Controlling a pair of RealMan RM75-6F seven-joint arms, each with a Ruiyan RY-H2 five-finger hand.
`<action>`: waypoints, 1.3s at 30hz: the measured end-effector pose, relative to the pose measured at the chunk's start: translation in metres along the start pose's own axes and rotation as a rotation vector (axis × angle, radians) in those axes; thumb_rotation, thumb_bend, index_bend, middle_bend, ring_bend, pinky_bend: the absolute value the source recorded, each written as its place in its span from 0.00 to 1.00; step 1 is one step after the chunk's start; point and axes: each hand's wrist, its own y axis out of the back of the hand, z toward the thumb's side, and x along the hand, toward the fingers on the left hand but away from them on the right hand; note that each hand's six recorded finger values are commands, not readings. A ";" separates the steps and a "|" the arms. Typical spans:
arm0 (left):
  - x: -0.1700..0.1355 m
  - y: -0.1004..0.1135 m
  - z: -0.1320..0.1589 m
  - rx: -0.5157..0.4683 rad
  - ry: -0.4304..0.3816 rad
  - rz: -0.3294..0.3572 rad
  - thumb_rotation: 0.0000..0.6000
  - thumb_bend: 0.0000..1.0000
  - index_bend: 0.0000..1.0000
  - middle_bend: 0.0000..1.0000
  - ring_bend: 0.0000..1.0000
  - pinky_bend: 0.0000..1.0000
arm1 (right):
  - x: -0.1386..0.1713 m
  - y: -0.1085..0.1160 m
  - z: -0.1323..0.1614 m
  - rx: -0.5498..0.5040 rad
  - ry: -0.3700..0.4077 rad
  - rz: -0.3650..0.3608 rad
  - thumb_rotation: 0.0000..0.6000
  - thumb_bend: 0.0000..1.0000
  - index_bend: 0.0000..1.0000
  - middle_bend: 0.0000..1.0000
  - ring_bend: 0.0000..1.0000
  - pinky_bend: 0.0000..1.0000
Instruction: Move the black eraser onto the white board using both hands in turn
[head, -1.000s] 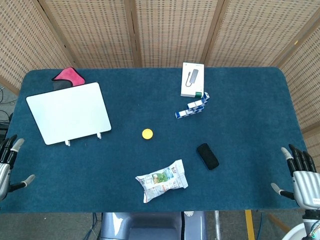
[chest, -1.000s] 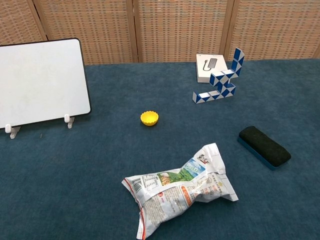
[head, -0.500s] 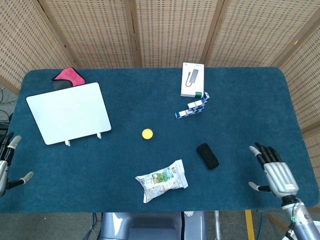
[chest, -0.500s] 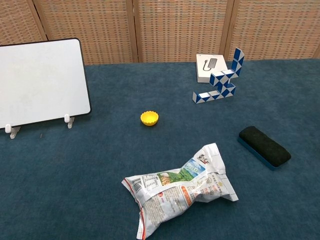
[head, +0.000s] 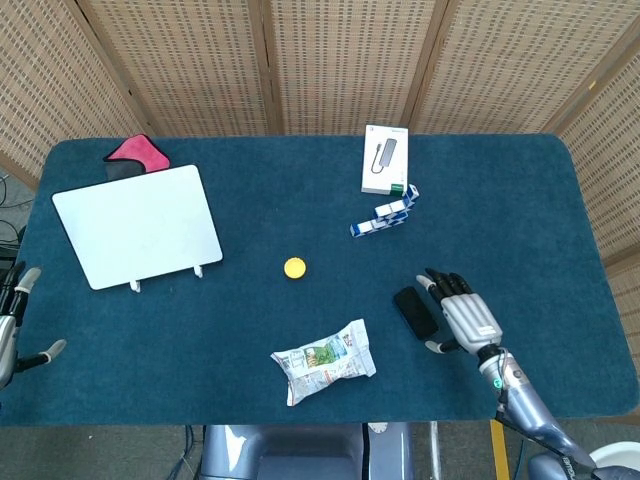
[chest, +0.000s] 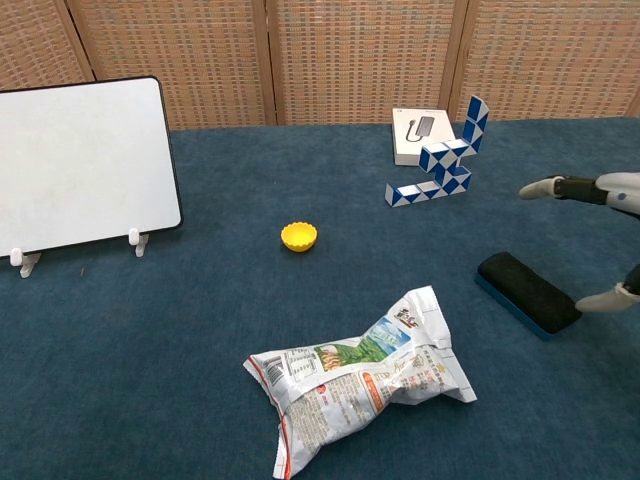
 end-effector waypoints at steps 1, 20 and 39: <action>0.001 -0.001 0.000 0.002 0.003 -0.003 1.00 0.00 0.00 0.00 0.00 0.00 | -0.006 -0.003 0.004 0.006 -0.008 0.006 1.00 0.00 0.00 0.00 0.00 0.00; 0.005 -0.002 -0.003 0.001 0.024 -0.012 1.00 0.00 0.00 0.00 0.00 0.00 | -0.048 -0.033 0.014 0.125 -0.103 0.060 1.00 0.00 0.00 0.00 0.00 0.00; 0.005 -0.004 -0.003 -0.007 0.020 -0.023 1.00 0.00 0.00 0.00 0.00 0.00 | -0.059 -0.037 0.007 0.225 -0.133 -0.052 1.00 0.18 0.45 0.62 0.62 0.65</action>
